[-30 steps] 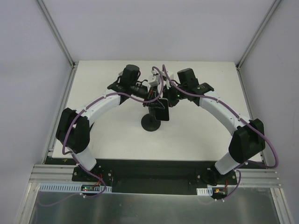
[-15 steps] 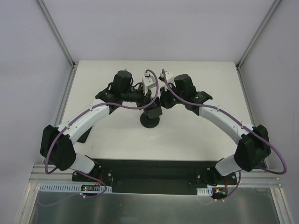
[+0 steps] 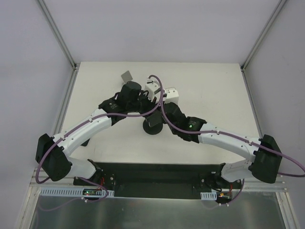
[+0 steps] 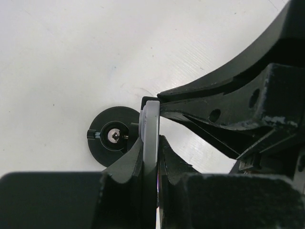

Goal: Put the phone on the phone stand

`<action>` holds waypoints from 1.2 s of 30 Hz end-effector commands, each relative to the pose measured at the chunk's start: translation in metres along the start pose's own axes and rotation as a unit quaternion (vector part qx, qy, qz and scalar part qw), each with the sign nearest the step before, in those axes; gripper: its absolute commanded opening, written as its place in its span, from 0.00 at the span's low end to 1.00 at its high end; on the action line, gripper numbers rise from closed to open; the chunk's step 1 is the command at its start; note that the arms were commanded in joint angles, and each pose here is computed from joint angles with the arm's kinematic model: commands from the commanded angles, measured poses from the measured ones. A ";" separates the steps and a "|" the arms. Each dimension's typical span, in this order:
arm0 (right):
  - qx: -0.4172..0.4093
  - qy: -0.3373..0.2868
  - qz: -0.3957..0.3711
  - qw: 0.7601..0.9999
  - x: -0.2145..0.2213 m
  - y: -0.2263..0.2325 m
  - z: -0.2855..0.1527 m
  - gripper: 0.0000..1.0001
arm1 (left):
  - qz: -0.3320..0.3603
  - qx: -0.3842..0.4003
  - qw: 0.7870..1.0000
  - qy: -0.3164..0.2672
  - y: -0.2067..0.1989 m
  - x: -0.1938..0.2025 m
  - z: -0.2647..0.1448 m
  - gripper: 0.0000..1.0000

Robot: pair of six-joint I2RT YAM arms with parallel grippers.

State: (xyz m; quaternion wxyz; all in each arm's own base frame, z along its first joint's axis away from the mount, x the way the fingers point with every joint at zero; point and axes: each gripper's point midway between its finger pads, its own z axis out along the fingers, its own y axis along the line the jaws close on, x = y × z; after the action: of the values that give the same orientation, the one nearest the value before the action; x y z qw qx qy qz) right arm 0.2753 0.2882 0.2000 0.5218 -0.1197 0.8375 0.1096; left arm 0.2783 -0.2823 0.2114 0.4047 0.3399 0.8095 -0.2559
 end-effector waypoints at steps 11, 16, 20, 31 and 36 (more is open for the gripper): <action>0.027 -0.108 0.144 0.983 -0.032 0.034 -0.083 0.00 | -0.041 -0.206 0.978 0.000 0.072 0.009 0.008 0.00; 0.009 -0.102 0.120 0.987 -0.019 0.015 -0.093 0.31 | -0.036 -0.164 0.986 -0.003 0.057 0.016 0.004 0.00; -0.069 -0.092 0.050 0.992 0.000 0.007 -0.101 0.55 | -0.033 -0.120 0.992 -0.027 0.041 0.009 -0.017 0.00; -0.170 -0.021 0.026 0.985 0.056 -0.022 -0.108 0.61 | -0.073 -0.106 0.991 -0.044 0.055 0.015 -0.066 0.00; -0.173 -0.014 0.026 0.985 0.058 -0.020 -0.106 0.62 | -0.108 -0.216 0.969 -0.050 0.097 0.003 -0.097 0.00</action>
State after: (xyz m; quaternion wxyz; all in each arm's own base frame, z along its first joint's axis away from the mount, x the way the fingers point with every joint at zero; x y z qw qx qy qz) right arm 0.1712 0.2234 0.1881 0.5091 -0.1677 0.8071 0.2475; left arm 0.2897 -0.1902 0.2196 0.4486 0.2068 0.8467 -0.1978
